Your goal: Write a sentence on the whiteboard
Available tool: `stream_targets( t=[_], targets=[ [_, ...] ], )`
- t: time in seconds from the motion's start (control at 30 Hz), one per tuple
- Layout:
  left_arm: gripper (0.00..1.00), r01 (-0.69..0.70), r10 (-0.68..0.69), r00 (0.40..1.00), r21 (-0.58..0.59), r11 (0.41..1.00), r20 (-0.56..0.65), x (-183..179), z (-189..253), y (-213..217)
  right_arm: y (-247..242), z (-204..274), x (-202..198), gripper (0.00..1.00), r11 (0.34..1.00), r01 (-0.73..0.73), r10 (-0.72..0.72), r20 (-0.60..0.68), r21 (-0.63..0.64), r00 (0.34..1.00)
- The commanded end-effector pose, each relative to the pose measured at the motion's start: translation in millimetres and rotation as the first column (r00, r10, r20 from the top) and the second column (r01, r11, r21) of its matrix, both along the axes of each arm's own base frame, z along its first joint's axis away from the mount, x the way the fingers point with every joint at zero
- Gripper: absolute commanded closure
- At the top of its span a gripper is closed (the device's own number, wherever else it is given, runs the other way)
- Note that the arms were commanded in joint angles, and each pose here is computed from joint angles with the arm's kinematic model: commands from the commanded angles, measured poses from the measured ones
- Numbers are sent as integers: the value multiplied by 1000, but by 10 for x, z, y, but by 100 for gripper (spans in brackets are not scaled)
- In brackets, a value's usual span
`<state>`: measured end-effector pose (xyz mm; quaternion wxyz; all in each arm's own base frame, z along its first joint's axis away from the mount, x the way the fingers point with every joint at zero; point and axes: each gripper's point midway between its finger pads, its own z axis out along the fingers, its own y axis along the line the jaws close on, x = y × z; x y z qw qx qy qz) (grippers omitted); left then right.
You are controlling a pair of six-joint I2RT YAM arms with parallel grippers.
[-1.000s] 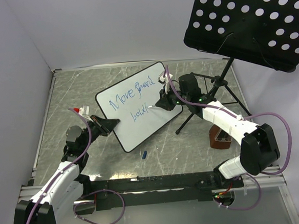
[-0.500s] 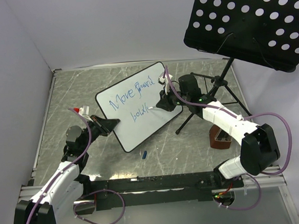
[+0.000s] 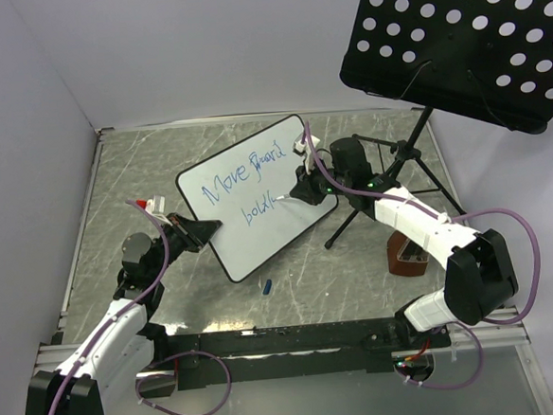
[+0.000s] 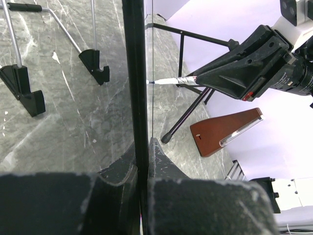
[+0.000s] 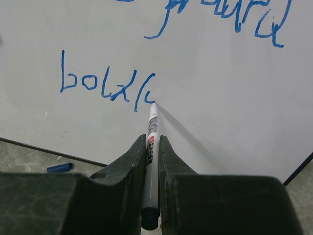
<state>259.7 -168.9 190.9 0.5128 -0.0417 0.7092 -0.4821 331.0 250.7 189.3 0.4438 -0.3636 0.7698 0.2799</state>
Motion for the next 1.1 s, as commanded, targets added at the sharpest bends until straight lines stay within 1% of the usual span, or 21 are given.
stream_targets(
  t=[0.0,0.23,0.57,1.07],
  targets=[
    [99,69,-69,984,4,998,161,-88,329,-89,-13,257,185,100,999,45,-47,82,19,996],
    [99,67,-67,984,5,998,162,-81,335,-88,11,343,236,100,998,52,-55,94,38,994],
    [99,69,-69,984,5,998,162,-85,336,-89,33,273,234,100,999,43,-45,71,34,996],
    [99,64,-64,985,4,998,162,-84,331,-83,-26,76,18,100,1000,-4,4,29,-11,1000]
  ],
)
